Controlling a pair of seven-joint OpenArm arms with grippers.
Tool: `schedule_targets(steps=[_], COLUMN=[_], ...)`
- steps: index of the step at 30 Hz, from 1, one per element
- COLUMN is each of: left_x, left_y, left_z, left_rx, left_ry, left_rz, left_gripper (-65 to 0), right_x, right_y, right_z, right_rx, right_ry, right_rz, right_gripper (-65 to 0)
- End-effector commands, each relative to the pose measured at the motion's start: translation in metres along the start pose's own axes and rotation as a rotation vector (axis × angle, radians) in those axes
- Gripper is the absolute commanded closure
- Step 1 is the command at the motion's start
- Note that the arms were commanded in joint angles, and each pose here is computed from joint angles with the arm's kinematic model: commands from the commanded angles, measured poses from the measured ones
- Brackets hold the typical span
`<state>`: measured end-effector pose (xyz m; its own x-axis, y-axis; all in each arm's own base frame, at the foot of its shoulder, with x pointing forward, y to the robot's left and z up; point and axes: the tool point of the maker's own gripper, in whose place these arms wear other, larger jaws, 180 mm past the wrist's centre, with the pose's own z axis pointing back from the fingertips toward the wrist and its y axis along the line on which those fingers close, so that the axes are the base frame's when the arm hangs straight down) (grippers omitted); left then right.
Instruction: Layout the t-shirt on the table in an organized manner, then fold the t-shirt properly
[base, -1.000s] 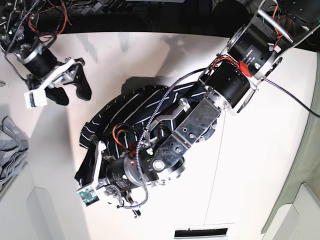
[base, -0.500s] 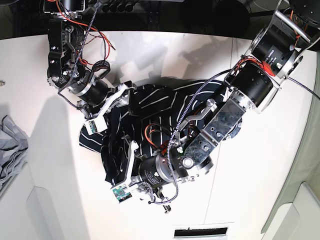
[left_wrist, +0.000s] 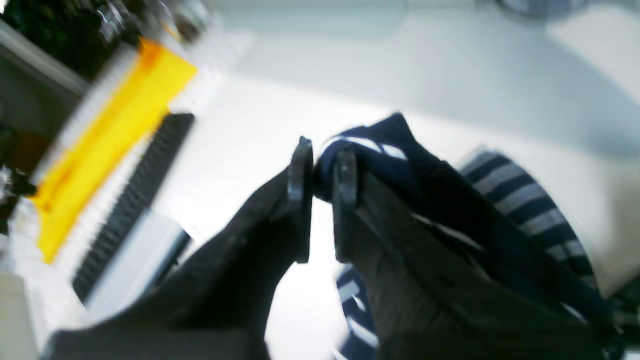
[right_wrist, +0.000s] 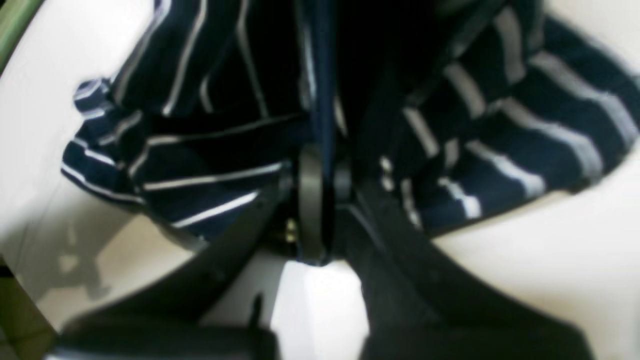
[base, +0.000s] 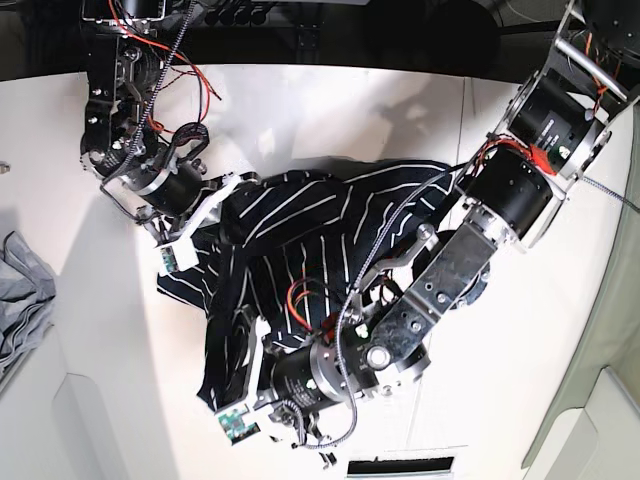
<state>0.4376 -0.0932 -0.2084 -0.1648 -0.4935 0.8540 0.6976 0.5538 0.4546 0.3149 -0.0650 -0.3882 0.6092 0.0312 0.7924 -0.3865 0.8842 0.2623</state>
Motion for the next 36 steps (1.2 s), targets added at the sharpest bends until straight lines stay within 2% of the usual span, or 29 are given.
schedule_targets(steps=[1, 4, 6, 10, 13, 19, 25, 27, 30, 35, 36], left_x=[0.041, 0.067, 0.08, 0.101, 0.121, 0.112, 0.101, 0.101, 0.092, 0.056, 0.055], left_y=[0.015, 0.016, 0.024, 0.08, 0.096, 0.044, -0.016, -0.041, -0.079, -0.12, -0.135], left_z=[-0.002, -0.007, -0.008, 0.0, 0.004, -0.007, -0.03, -0.042, -0.055, -0.058, -0.055], left_rx=[0.033, 0.035, 0.06, 0.278, 0.306, 0.087, -0.021, -0.085, -0.199, -0.293, -0.343], left_ry=[-0.103, -0.142, -0.159, -0.157, -0.19, -0.197, -0.242, -0.243, -0.209, -0.129, -0.13], left_rz=[-0.018, -0.027, -0.059, -0.084, -0.111, -0.053, 0.083, 0.102, 0.133, 0.195, 0.196], left_gripper=[-6.6, -0.7, 0.0, 0.0, 0.0, 0.0, 0.0, 0.0, 0.0, 0.0, -3.8], right_x=[0.023, 0.05, 0.068, 0.073, 0.069, 0.047, 0.031, 0.028, 0.015, -0.004, -0.008], right_y=[-0.004, -0.017, -0.028, -0.055, -0.079, -0.105, -0.114, -0.121, -0.136, -0.162, -0.166], right_z=[0.012, 0.053, 0.085, 0.143, 0.174, 0.204, 0.207, 0.209, 0.217, 0.238, 0.241], right_rx=[-0.014, -0.079, -0.138, -0.26, -0.355, -0.462, -0.505, -0.538, -0.614, -0.749, -0.767], right_ry=[-0.072, -0.155, -0.218, -0.281, -0.311, -0.288, -0.238, -0.233, -0.194, -0.175, -0.174], right_rz=[0.008, 0.011, 0.022, 0.009, -0.024, -0.075, -0.079, -0.072, -0.098, -0.195, -0.215], right_gripper=[0.0, 0.0, 0.0, 0.0, 0.0, 0.0, 0.0, 0.0, 0.0, 0.0, 0.0])
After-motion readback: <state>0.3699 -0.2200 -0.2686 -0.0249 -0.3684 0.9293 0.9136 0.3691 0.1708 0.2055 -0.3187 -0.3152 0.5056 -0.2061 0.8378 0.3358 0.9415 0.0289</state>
